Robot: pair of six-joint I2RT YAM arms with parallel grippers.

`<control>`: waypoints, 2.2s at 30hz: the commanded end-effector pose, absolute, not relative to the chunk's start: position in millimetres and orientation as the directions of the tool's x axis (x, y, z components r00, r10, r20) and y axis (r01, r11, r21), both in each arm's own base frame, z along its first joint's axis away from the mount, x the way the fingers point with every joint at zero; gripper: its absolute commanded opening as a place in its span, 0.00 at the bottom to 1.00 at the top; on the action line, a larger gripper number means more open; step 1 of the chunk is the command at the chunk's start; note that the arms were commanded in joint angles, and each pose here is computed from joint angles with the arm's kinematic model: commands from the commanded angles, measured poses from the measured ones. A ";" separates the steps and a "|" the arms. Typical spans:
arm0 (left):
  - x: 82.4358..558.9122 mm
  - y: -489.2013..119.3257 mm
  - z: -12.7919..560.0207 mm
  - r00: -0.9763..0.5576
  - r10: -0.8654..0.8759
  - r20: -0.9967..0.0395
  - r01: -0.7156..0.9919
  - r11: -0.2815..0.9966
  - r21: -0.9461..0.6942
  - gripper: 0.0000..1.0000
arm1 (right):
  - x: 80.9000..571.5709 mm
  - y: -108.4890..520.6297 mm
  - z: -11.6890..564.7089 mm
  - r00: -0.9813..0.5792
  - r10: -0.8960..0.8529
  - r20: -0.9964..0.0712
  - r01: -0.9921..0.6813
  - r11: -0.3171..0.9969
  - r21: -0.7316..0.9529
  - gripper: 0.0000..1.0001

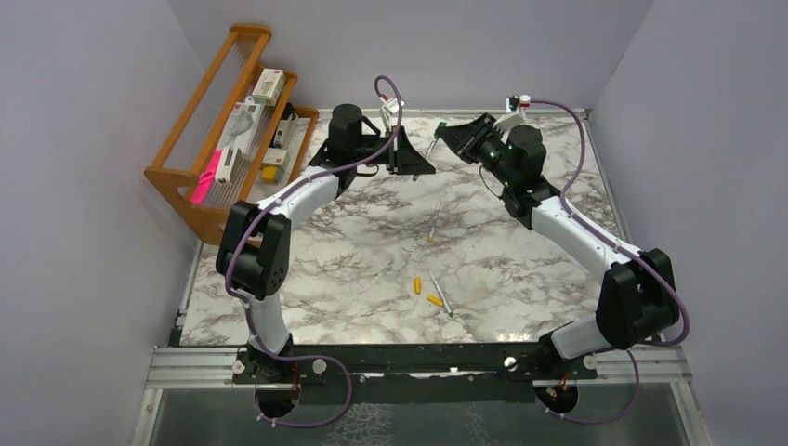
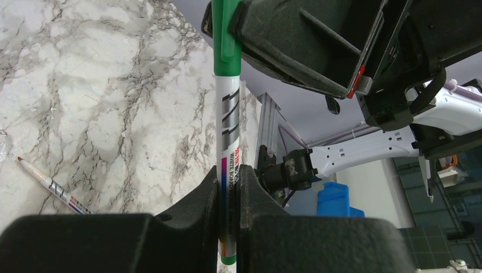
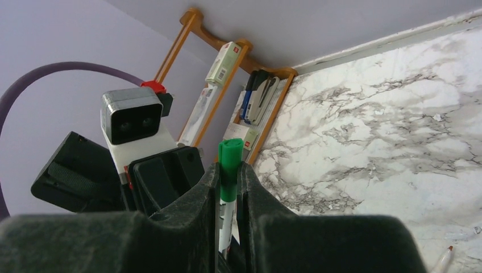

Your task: Insert the pens into the pen caps

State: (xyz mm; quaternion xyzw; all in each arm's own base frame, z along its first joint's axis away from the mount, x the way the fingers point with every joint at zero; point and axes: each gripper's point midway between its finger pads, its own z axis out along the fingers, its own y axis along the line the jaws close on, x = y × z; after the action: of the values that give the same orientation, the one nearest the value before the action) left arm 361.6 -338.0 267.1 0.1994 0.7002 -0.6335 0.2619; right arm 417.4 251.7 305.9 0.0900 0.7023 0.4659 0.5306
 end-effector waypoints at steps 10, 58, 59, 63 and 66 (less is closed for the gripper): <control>403.4 -337.5 347.4 -0.566 -0.250 -0.786 0.784 0.133 -0.606 0.00 | 305.7 311.3 236.1 -0.818 0.259 -0.513 -0.401 0.381 0.833 0.01; 345.9 -322.9 322.7 -0.510 -0.159 -0.845 0.840 0.119 -0.529 0.00 | 424.0 278.8 371.9 -0.458 0.498 -0.737 -0.550 0.492 0.675 0.64; 344.8 -322.7 322.0 -0.512 -0.157 -0.845 0.840 0.117 -0.530 0.00 | 424.7 278.3 372.1 -0.455 0.500 -0.737 -0.550 0.493 0.674 0.63; 342.0 -321.7 316.8 -0.517 -0.149 -0.843 0.837 0.116 -0.534 0.00 | 425.3 278.1 375.3 -0.442 0.499 -0.745 -0.558 0.498 0.664 0.62; 340.9 -321.3 309.2 -0.527 -0.141 -0.838 0.831 0.120 -0.543 0.00 | 423.9 277.6 377.7 -0.437 0.498 -0.749 -0.564 0.497 0.660 0.62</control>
State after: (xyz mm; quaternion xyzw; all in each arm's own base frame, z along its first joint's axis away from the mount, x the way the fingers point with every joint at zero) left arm 354.5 -322.5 301.4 0.2463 0.6495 -0.6027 0.3926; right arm 423.7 278.0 352.0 -0.0028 0.7090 0.4940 0.5032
